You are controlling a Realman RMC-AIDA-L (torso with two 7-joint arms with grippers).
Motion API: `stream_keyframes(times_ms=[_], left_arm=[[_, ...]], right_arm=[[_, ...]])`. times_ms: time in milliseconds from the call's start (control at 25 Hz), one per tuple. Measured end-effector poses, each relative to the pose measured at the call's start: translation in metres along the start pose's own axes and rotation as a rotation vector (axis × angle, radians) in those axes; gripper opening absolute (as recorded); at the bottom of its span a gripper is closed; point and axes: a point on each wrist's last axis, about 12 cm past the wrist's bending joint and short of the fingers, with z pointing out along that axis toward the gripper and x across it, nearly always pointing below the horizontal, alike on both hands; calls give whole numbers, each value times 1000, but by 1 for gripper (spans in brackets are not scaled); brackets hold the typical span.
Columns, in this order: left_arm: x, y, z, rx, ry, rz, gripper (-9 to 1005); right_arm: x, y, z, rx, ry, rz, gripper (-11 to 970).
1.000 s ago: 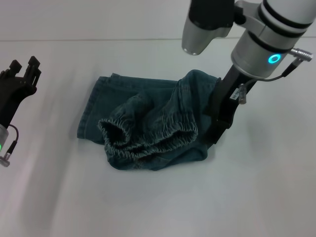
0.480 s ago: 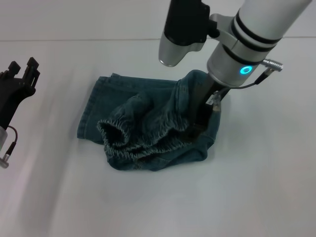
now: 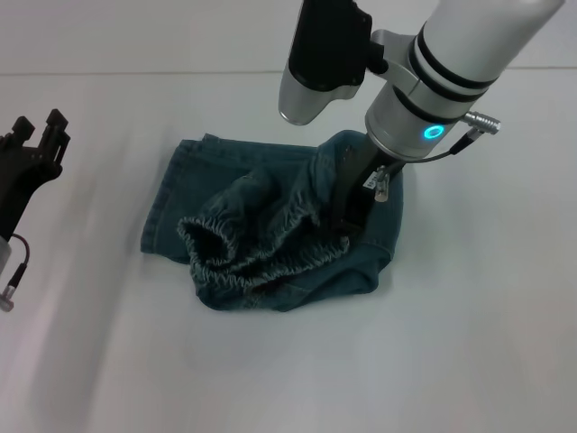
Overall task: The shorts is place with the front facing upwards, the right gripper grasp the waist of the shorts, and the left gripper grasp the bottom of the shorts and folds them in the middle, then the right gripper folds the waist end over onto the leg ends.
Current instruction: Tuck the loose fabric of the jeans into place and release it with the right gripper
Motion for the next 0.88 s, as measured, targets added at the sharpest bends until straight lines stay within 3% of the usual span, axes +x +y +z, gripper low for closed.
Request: stream_keyframes(times_ms=[200,400,880], left_arm=[[1,0,-1,-3,2,-2,512],[1,1,-2,-4,1,-2,512],[-15,25,-22,-94,-116,-2,514]], right_arm=[[-1,-2,4,21,-4,-5,121],[-8,-5,1,45,-71,-2,36],[-36,-17,0,143,-298,3,37]])
